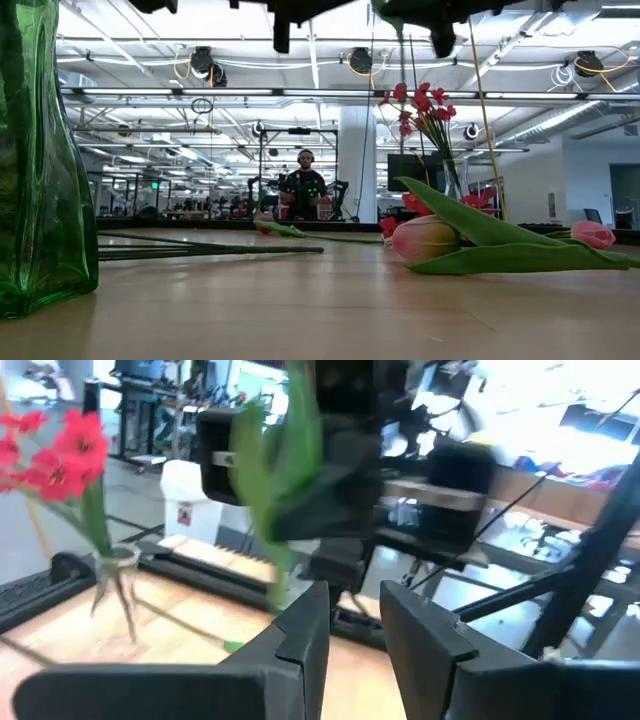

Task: Sort flowers into vase by color
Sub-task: Put the bottom red flower into the transparent vase

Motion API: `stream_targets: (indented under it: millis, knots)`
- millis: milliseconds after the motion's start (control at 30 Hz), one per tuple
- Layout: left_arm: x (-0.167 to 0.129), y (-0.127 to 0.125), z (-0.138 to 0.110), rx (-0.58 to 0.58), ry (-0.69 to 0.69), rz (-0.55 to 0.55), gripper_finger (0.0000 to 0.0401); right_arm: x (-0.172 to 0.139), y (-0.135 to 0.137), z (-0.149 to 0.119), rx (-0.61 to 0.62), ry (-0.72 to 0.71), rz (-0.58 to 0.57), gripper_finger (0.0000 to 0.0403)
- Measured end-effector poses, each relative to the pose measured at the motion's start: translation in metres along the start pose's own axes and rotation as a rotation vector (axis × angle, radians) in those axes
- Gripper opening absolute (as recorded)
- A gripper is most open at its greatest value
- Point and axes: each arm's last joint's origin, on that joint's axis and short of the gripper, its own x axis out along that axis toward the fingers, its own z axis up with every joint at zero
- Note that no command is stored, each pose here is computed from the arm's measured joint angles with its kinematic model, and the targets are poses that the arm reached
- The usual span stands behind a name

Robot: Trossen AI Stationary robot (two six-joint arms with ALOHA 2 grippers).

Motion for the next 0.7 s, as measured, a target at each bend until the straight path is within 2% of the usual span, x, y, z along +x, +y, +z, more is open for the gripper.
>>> stream_targets:
  millis: [267,567,700]
  knots:
    - [-0.022,-0.002,0.028,0.002,0.014,-0.025,0.01,-0.066,-0.024,0.015,-0.059,0.016,-0.345,0.0003]
    - [-0.032,-0.002,0.038,0.004,0.018,-0.022,0.01,-0.114,-0.051,0.024,-0.068,-0.033,-0.569,0.0001]
    - [-0.032,-0.002,0.037,0.005,0.023,-0.018,0.01,-0.12,-0.063,0.029,-0.068,-0.065,-0.582,0.0001]
